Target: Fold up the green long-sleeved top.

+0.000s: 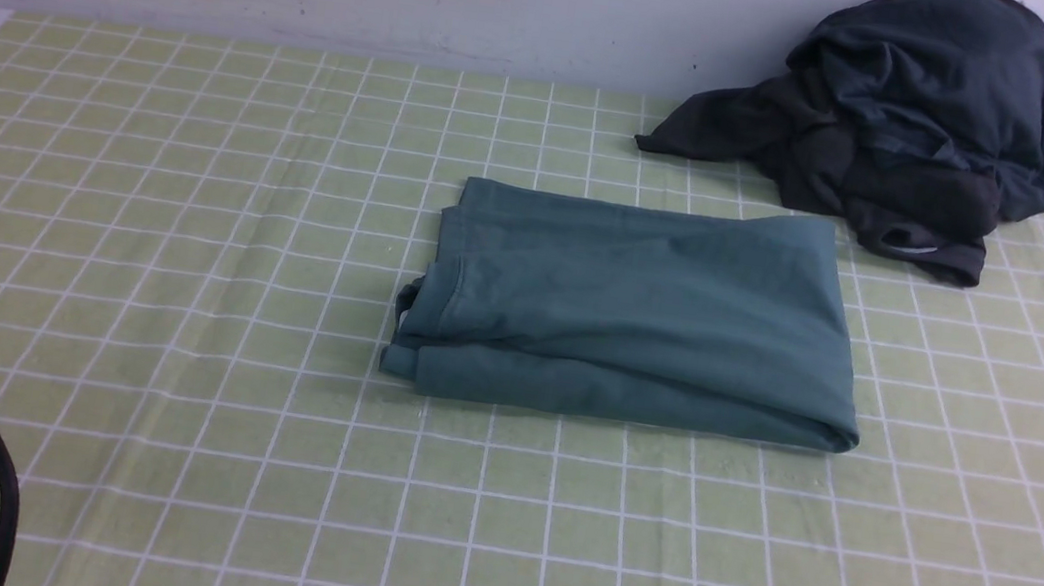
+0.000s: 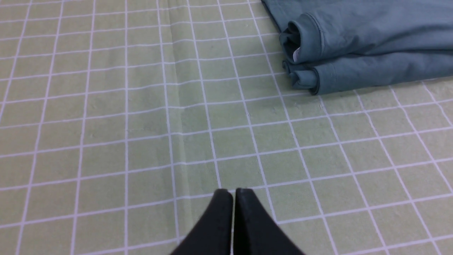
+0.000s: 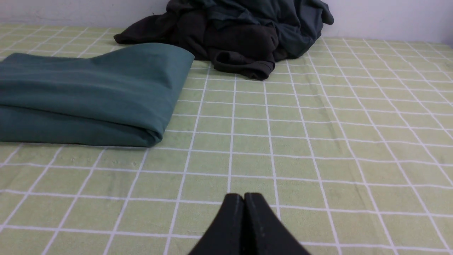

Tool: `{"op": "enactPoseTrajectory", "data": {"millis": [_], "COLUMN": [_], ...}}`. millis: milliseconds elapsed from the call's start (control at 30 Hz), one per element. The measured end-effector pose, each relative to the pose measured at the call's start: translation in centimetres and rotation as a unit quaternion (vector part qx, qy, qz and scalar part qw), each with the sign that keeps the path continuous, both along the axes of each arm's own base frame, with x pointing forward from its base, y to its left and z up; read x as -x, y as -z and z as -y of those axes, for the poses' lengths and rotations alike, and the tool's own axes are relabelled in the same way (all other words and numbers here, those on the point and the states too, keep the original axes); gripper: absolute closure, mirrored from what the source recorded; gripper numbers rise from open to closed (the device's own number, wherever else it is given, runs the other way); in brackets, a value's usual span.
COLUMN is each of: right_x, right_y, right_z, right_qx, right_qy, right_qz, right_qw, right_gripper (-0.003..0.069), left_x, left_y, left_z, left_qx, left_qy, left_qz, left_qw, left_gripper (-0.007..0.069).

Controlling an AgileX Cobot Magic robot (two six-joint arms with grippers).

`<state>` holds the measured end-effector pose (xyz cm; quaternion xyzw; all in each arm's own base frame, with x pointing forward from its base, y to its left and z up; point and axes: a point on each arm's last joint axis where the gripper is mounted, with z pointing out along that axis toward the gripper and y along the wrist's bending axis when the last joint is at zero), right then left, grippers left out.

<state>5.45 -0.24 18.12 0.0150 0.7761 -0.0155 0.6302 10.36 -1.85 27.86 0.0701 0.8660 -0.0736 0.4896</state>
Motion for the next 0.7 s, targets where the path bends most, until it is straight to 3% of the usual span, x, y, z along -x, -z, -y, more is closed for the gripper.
{"op": "enactPoseTrajectory", "data": {"millis": [567, 700], "right_x": [0.0, 0.0], "right_y": [0.0, 0.0], "right_z": [0.0, 0.0], "right_qx": [0.007, 0.007], "right_qy": [0.001, 0.001], "right_qz": [0.0, 0.0], "right_qw": [1.0, 1.0], "right_gripper": [0.0672, 0.0672], "left_x": [0.0, 1.8], "left_y": [0.0, 1.0], "left_z": [0.0, 0.2], "left_qx": [0.0, 0.008], "left_qy": [0.002, 0.012], "left_qz": [0.001, 0.038], "left_qw": [1.0, 0.999], "left_gripper": [0.0628, 0.0628]}}
